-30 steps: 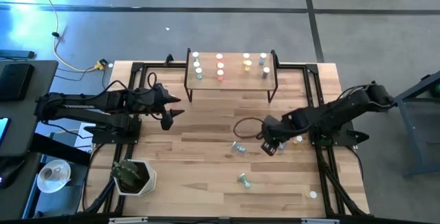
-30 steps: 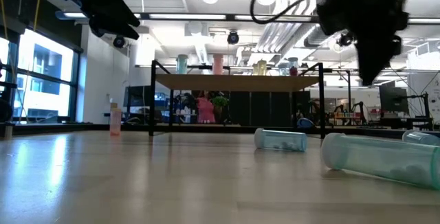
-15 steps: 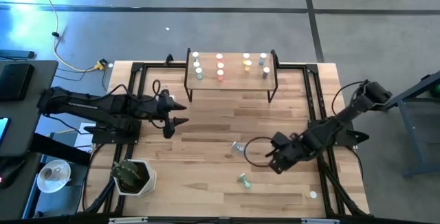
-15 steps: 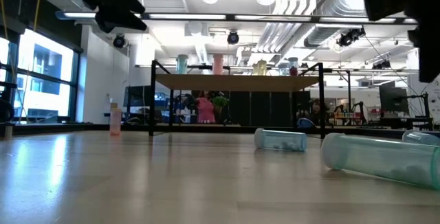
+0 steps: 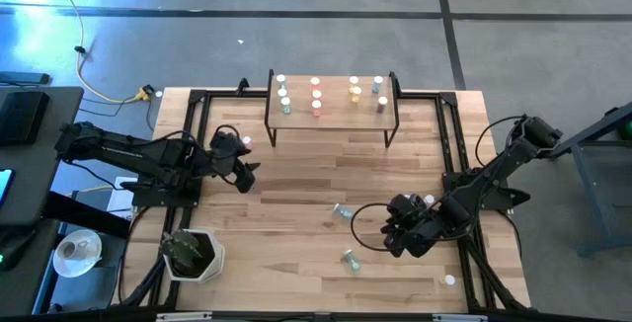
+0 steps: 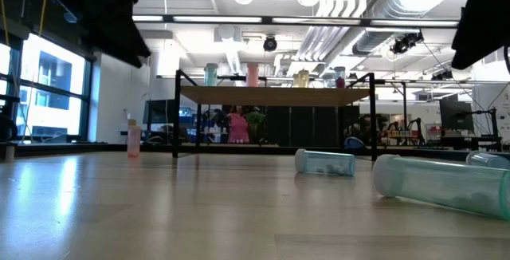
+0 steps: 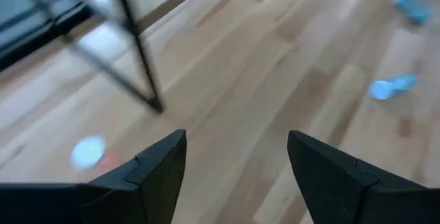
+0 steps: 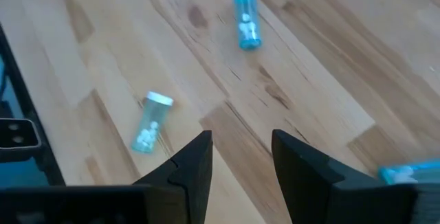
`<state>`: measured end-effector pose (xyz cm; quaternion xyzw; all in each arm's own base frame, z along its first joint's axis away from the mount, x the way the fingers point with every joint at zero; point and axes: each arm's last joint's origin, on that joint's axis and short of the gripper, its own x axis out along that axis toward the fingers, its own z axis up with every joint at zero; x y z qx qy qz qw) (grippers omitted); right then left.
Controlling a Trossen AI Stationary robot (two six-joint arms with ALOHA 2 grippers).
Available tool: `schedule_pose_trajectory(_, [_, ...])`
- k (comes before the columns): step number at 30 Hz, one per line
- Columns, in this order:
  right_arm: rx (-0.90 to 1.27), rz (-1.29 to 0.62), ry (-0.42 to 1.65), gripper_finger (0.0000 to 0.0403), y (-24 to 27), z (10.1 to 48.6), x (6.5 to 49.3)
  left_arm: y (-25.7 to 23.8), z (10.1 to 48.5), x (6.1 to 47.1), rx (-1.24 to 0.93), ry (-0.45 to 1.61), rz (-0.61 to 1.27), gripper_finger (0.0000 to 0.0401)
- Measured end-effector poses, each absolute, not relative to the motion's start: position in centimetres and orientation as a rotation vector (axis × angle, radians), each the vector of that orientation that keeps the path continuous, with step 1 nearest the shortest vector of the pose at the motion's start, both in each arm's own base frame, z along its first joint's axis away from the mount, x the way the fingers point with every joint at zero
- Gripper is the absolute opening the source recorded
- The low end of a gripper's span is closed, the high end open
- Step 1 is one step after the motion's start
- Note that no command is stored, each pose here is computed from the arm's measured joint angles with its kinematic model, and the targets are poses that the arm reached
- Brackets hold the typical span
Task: Pick and place medicine bottles onto shelf by color
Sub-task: Align the pink pill bottle with the pink pill bottle
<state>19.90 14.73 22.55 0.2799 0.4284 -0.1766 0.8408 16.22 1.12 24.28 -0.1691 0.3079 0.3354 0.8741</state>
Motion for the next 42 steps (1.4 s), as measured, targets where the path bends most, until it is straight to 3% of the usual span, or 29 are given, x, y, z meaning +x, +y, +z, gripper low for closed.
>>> schedule_pose_trajectory(15, [0.56,-0.359,0.846,0.0142,14.8,22.8,20.2,4.3,22.0,14.9,-0.479,0.738,1.069,0.0241])
schedule_pose_trajectory(42, [0.521,-0.351,0.82,0.0142,14.8,22.9,20.4,9.0,18.0,17.4,-0.597,0.87,1.241,0.0241])
